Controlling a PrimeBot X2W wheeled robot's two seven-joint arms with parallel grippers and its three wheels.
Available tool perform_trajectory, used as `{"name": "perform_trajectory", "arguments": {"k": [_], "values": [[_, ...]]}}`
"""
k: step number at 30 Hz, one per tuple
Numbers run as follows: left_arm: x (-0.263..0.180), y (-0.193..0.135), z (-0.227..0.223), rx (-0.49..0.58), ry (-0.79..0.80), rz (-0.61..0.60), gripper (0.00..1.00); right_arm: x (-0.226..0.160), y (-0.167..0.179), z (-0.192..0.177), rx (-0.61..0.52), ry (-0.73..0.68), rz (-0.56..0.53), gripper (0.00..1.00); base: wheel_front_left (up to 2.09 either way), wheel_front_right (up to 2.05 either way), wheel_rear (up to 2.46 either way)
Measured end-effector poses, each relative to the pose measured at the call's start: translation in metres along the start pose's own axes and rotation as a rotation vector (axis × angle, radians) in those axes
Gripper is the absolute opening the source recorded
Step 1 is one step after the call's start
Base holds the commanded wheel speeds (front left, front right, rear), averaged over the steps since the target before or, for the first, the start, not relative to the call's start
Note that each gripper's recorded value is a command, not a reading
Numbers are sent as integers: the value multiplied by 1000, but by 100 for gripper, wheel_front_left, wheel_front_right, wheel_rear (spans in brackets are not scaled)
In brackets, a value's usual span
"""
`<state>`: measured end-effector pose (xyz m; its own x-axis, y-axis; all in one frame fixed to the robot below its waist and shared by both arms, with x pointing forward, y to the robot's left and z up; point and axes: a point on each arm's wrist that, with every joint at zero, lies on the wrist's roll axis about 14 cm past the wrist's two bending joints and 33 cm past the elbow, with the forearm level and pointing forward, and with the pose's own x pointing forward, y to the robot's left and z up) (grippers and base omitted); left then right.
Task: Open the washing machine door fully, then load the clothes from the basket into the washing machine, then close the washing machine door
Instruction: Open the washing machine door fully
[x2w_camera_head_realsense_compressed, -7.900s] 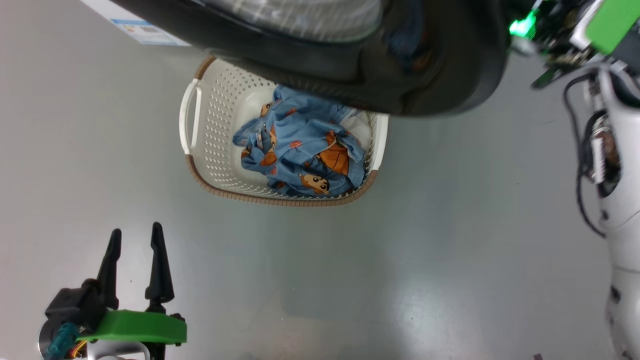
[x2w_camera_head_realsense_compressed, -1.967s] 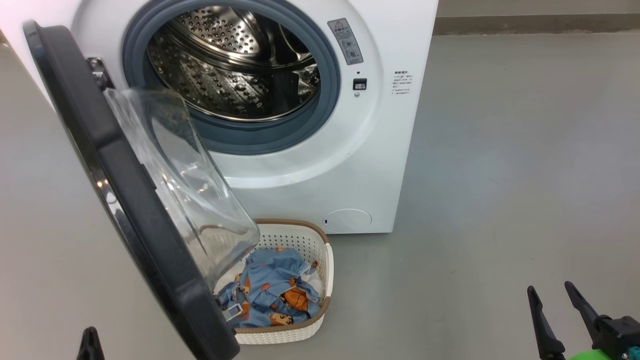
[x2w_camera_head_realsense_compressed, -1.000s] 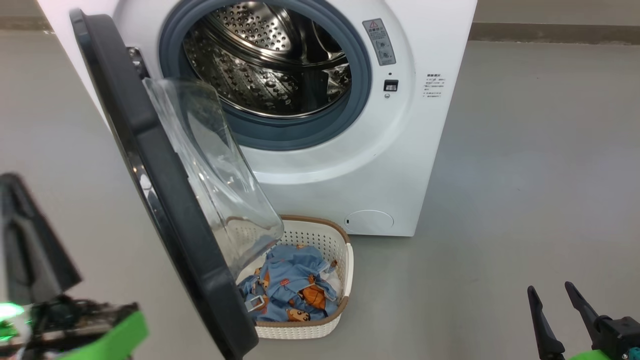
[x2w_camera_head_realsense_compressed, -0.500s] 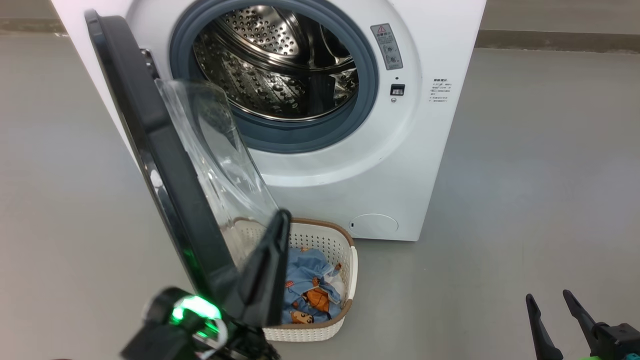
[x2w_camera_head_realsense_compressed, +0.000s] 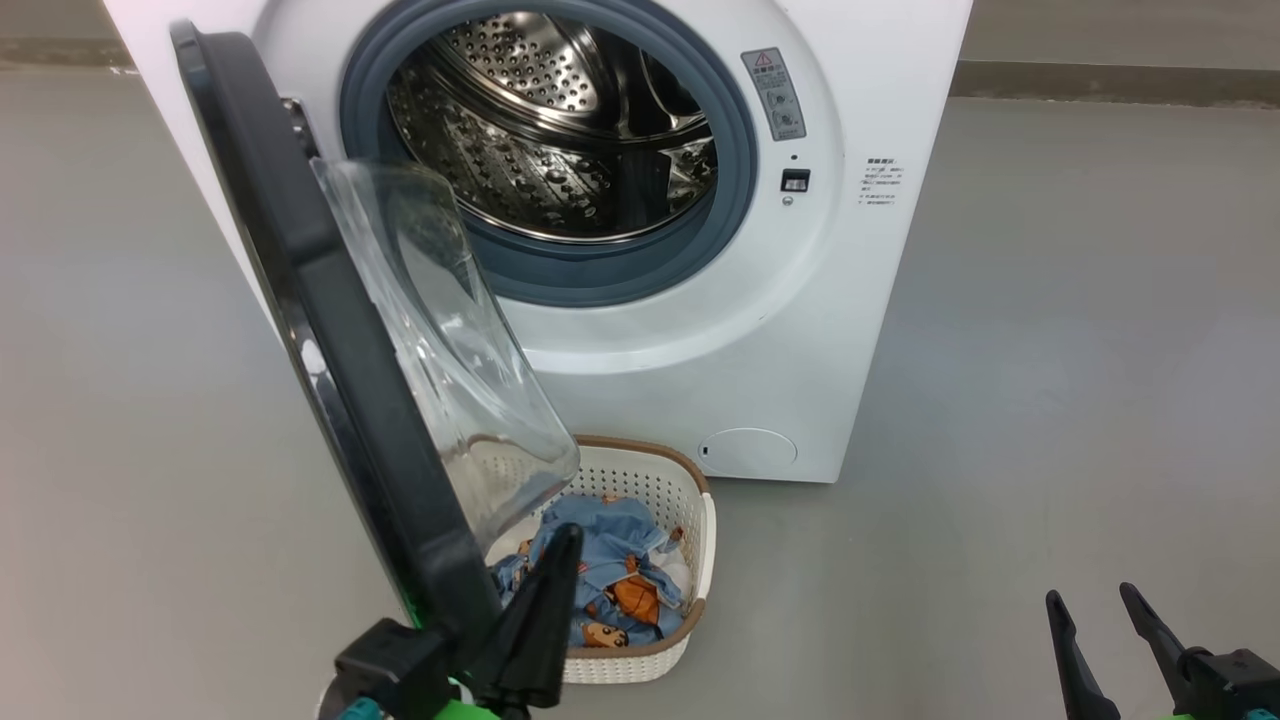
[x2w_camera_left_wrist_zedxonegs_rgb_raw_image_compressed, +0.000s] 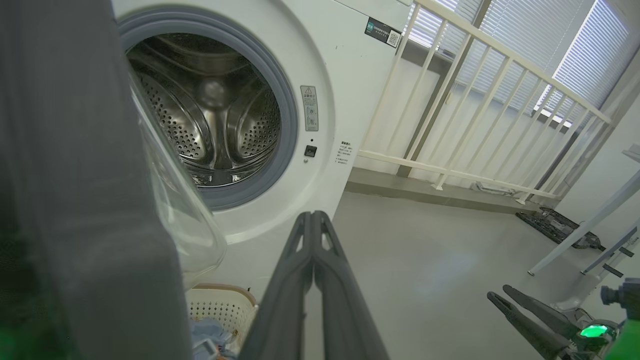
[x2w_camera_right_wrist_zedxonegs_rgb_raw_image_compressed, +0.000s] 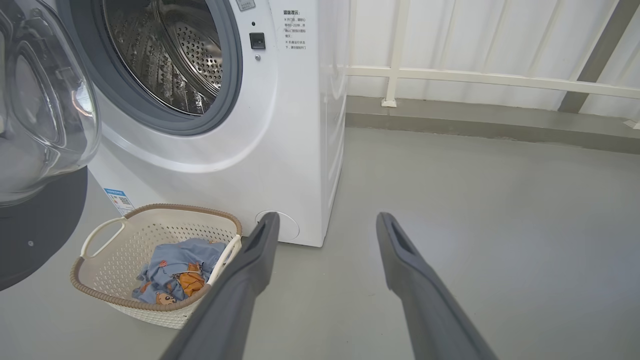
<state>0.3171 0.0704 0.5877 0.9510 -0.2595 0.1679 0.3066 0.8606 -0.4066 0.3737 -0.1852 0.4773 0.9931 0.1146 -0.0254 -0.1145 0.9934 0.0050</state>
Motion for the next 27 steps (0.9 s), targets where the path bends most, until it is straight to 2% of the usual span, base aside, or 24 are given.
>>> {"name": "perform_trajectory", "arguments": {"k": [15, 27], "values": [[-8, 34, -7, 33, 40, 138, 0, 9, 10, -3, 2, 9, 31, 100, 0, 0, 0], [-20, 60, 3, 8, -7, 279, 0, 20, 27, -7, 0, 23, 77, 100, 0, 0, 0]]}}
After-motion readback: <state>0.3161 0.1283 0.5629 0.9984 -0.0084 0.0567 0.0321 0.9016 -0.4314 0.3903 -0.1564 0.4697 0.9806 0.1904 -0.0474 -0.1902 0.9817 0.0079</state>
